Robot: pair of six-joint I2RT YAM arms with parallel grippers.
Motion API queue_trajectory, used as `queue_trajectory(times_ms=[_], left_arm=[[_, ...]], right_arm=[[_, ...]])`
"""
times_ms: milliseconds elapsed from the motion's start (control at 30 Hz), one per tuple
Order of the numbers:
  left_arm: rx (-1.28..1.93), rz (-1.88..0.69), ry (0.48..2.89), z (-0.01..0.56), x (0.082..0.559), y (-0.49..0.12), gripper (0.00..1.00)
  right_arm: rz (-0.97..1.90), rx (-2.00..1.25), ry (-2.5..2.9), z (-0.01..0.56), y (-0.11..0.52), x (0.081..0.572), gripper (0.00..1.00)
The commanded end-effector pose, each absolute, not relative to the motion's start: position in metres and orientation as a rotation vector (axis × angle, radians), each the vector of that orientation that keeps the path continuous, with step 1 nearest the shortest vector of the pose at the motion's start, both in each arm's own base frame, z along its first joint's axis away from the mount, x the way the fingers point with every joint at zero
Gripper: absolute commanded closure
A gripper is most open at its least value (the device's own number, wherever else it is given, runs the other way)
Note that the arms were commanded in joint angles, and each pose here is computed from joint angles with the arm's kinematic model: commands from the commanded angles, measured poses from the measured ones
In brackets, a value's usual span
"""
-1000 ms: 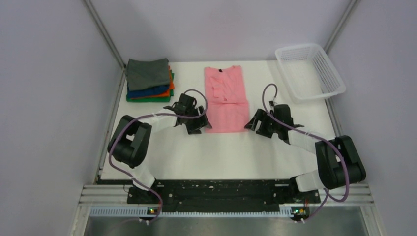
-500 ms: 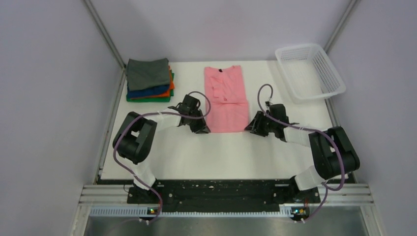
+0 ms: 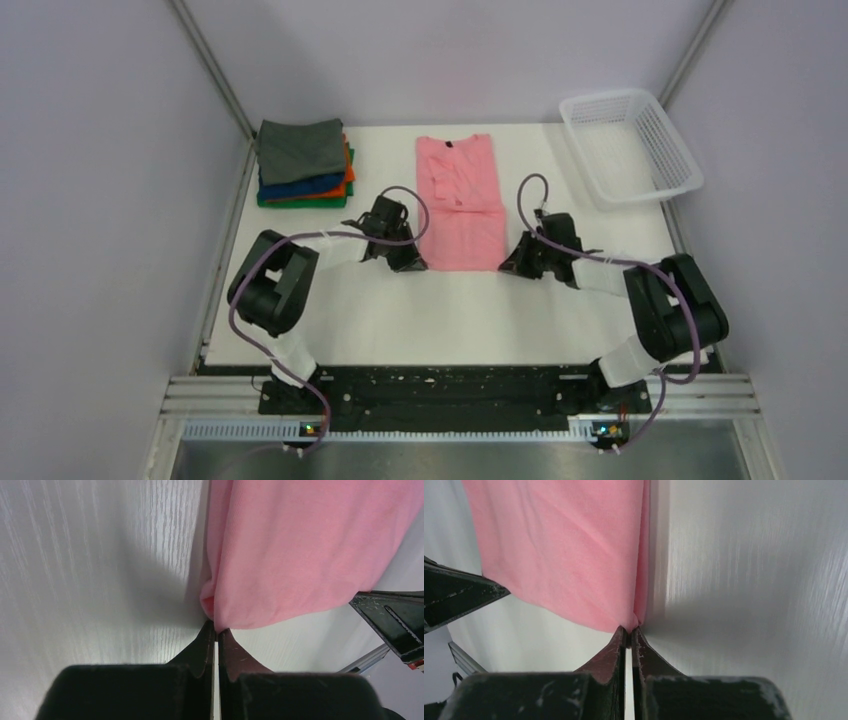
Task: Fold and stack the t-shirts
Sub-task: Grab one side of the 2/3 rectangular tshirt with both arms, then fold the long partially folded tshirt into a neat square
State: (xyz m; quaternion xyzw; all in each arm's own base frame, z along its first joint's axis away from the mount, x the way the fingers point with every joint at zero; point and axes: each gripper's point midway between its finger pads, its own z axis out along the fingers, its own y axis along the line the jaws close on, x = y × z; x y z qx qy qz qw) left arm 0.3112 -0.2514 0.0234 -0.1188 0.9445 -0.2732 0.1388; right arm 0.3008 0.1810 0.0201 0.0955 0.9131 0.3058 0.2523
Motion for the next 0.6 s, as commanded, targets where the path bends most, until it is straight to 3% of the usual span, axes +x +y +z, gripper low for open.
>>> queue_trajectory(times_ms=[0,233,400,567], left_arm=[[-0.32,-0.656,2.774,0.006,0.273,-0.231,1.0],[-0.317,-0.661,2.839,0.005,0.199,-0.23,1.0],[-0.302,-0.795,2.745,0.051,0.159,-0.238,1.0],[-0.193,-0.863,2.595,0.109,0.147,-0.239,1.0]], right_arm=[[0.792,0.2,2.519,0.027,0.179,0.272,1.0],[0.818,0.107,2.585,0.039,0.177,0.207,1.0],[0.911,0.051,2.621,0.056,0.171,0.154,1.0],[0.994,-0.026,2.497,0.113,0.169,0.136,1.0]])
